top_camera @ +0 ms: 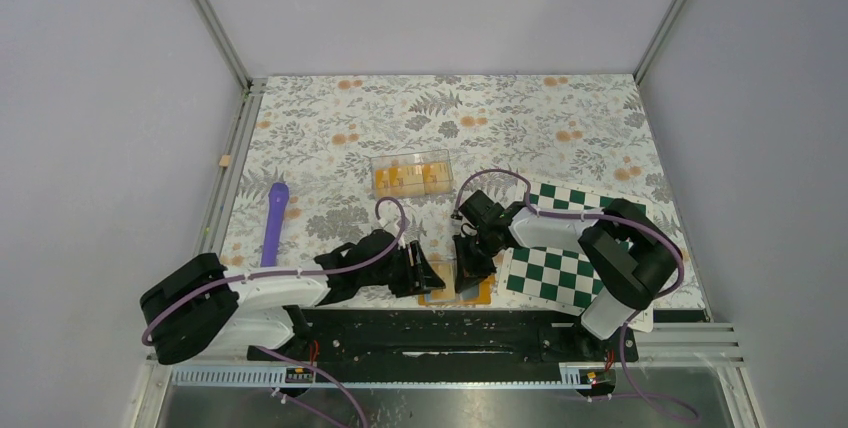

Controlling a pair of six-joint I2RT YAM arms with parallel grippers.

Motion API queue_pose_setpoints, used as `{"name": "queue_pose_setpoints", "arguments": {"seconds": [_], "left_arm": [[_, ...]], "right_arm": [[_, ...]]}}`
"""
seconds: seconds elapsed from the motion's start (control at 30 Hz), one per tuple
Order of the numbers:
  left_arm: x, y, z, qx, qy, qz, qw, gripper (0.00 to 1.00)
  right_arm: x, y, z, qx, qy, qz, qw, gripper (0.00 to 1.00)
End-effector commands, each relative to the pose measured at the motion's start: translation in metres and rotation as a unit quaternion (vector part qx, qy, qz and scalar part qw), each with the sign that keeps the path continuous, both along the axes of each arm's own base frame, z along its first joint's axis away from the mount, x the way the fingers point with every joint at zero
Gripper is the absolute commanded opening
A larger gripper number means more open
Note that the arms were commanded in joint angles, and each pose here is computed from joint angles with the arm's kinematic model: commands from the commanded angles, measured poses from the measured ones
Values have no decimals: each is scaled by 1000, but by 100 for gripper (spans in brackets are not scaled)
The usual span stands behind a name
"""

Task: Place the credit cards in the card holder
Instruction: Insert the credit card into the card holder, then turn over the card slot in the card holder.

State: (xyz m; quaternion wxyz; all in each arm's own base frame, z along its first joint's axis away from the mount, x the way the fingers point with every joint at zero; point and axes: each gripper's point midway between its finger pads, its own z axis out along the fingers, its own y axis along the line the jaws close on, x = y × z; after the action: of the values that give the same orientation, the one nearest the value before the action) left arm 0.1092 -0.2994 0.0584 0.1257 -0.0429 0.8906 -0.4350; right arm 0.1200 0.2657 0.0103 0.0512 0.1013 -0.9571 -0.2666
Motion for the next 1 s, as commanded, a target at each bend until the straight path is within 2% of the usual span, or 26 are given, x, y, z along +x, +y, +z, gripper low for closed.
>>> {"name": "queue_pose_setpoints", "arguments": {"seconds": [0.0, 0.23, 0.43, 0.57, 0.7, 0.97], "left_arm": [[9, -8, 4, -7, 0, 8, 1000, 50], [13, 8, -14, 52, 14, 30, 998, 49], [16, -3, -9, 39, 8, 17, 999, 48], [17, -15, -3, 23, 7, -1, 1000, 37], [19, -19, 7, 14, -5, -7, 1000, 21], [22, -16, 18, 33, -30, -1, 999, 19]], "right_arm": [[0, -5, -10, -8, -1, 3, 1000, 0], [-1, -4, -11, -6, 4, 4, 1000, 0], [-1, -2, -11, -3, 7, 4, 1000, 0], [-2, -2, -12, -3, 10, 4, 1000, 0], [-2, -2, -11, -1, 12, 3, 1000, 0], [-2, 0, -10, 1, 13, 1, 1000, 0]]}}
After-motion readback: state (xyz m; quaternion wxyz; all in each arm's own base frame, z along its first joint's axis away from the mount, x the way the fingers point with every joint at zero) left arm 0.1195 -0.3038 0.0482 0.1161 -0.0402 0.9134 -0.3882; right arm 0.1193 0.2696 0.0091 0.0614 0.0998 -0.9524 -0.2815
